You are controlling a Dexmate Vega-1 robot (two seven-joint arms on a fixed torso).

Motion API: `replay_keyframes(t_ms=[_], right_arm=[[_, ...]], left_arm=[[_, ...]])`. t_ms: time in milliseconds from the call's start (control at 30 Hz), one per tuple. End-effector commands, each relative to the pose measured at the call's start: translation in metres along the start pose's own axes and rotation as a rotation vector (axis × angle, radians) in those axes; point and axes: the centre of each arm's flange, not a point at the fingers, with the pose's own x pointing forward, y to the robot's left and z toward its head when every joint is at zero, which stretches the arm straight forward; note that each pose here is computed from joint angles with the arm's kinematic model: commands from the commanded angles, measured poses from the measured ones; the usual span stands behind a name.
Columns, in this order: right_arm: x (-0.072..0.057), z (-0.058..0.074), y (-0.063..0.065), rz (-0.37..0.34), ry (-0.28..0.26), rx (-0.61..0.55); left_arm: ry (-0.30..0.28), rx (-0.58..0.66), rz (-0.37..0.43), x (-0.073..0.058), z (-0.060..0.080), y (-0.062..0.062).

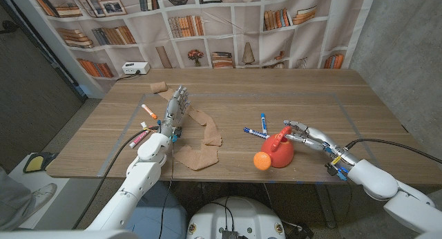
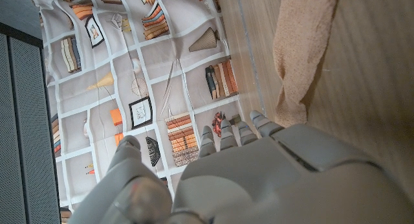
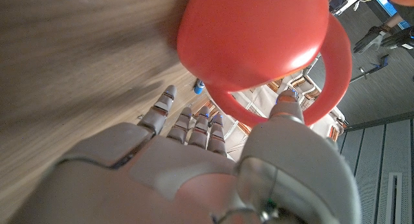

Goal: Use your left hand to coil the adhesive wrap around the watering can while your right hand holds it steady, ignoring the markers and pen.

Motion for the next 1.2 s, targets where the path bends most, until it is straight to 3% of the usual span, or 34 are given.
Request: replay_keyframes(t_ms=[33,1200], right_arm=[[0.0062,0.0004,0.0079,0.007,-0.015,0.036],[0.0158,0.0043,0.0121,0.009,-0.057,0.097]], left_arm=[[0.009,-0.007,-0.003,0.0017,-0.0043,-0.0003],[0.022,-0.016,-0.002,0.0039,-0.0108,-0.0011]])
